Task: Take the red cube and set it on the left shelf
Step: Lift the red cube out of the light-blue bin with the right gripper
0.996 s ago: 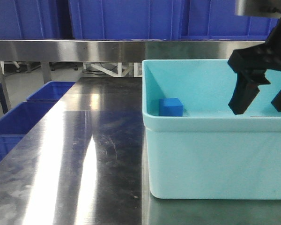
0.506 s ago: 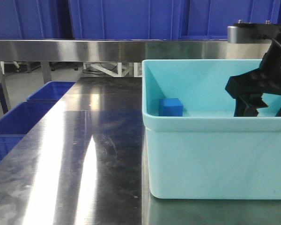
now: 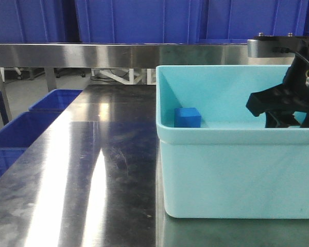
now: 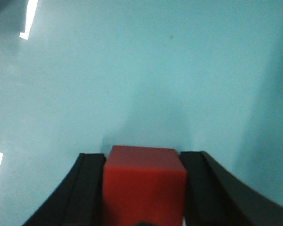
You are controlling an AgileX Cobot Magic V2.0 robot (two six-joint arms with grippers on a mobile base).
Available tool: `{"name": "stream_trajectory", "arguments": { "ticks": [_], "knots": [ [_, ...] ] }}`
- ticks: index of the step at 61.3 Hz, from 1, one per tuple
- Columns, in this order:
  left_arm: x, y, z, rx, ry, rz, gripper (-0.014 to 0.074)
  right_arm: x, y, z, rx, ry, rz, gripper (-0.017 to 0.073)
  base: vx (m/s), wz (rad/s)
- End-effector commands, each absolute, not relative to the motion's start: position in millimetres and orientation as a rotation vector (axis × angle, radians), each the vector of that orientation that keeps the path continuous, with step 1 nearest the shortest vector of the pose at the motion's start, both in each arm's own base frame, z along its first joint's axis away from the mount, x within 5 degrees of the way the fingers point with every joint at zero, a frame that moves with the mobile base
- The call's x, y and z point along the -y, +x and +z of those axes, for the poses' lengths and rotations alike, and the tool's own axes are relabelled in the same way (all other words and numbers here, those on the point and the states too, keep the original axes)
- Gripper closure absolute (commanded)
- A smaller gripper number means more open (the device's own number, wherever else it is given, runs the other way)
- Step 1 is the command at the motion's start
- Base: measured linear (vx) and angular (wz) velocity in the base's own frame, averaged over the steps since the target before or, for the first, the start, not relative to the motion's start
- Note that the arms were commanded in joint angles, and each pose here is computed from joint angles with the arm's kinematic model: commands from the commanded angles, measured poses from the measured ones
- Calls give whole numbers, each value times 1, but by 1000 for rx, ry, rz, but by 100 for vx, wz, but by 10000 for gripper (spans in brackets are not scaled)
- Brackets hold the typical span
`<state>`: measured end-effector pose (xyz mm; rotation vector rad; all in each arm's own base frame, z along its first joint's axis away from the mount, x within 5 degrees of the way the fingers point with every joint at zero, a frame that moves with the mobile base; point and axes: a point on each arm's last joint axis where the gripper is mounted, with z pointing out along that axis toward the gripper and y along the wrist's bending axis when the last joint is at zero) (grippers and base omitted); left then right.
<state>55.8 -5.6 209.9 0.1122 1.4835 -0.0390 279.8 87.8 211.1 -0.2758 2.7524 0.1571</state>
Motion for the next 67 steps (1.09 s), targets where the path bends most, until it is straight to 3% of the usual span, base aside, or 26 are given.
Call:
{"name": "stream_trajectory", "arguments": {
  "ticks": [1, 14, 27, 47, 67],
  "knots": [
    [5, 57, 210, -1431, 101, -40, 488, -87, 280, 245, -2588, -276, 176, 484, -8, -46],
    [5, 57, 210, -1431, 101, -40, 488, -78, 259, 309, -2275, -233, 224, 506, -1, -5],
    [5, 57, 210, -1431, 101, -40, 488, -42, 214, 352, -2031, -107, 196, 506, 0, 0],
    [5, 57, 210, -1431, 101, -40, 488, -11, 123, 343, -1837, 0, 132, 506, 0, 0],
    [5, 57, 210, -1431, 101, -40, 488, -5, 91, 327, -1746, 30, 110, 506, 0, 0]
  ]
}}
